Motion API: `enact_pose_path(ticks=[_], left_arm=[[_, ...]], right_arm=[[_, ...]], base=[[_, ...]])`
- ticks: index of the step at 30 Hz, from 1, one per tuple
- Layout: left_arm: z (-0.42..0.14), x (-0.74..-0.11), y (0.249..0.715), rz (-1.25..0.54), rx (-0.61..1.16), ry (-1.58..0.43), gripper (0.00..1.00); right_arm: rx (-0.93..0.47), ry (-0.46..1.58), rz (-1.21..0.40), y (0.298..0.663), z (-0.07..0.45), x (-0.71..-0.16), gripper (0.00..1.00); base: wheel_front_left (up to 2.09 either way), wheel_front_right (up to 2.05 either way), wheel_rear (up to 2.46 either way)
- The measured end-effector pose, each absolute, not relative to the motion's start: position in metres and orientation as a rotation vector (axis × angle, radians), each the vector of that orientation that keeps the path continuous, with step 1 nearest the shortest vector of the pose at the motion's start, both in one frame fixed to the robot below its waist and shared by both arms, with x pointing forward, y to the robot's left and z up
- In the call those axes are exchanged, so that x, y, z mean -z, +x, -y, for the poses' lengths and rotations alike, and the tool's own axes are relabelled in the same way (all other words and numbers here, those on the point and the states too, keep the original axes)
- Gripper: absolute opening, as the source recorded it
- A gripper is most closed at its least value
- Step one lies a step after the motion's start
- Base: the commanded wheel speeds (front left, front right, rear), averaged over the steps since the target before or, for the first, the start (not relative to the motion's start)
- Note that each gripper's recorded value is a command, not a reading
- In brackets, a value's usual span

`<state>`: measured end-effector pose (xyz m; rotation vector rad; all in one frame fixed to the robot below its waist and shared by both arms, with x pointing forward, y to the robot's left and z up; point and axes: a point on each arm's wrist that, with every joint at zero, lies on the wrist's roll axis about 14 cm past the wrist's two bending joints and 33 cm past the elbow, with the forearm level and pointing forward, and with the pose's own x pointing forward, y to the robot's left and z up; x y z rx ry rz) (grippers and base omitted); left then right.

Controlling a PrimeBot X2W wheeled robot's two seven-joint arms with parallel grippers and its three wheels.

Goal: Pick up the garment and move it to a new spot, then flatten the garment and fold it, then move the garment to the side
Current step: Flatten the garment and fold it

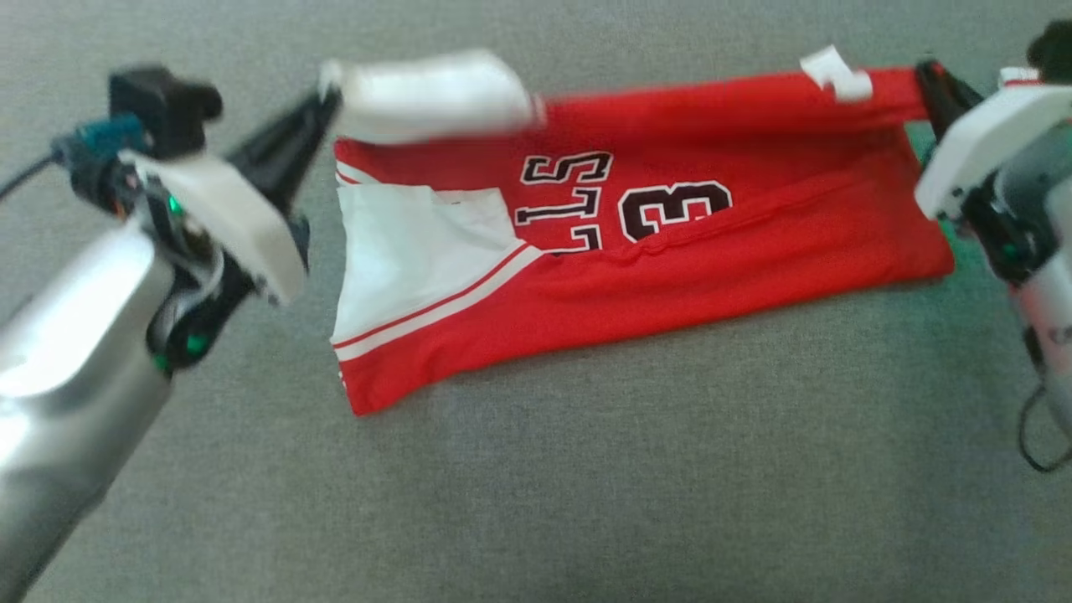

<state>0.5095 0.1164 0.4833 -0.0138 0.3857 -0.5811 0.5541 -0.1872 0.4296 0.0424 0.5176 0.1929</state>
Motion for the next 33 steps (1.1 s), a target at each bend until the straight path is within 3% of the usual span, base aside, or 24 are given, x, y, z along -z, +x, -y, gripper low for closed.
enact_pose_path(ticks=[12, 33], left_arm=[[-0.121, -0.459, 0.419, -0.687, 0.730, 0.008, 0.00], [-0.109, -0.434, 0.388, -0.843, 0.819, 0.045, 0.00]], right_arm=[[-0.234, -0.005, -0.709, 0.511, 0.208, -0.418, 0.00], [-0.259, -0.026, -0.882, 0.475, 0.218, -0.395, 0.02]], base=[[0.00, 0.00, 0.00], [0.00, 0.00, 0.00]])
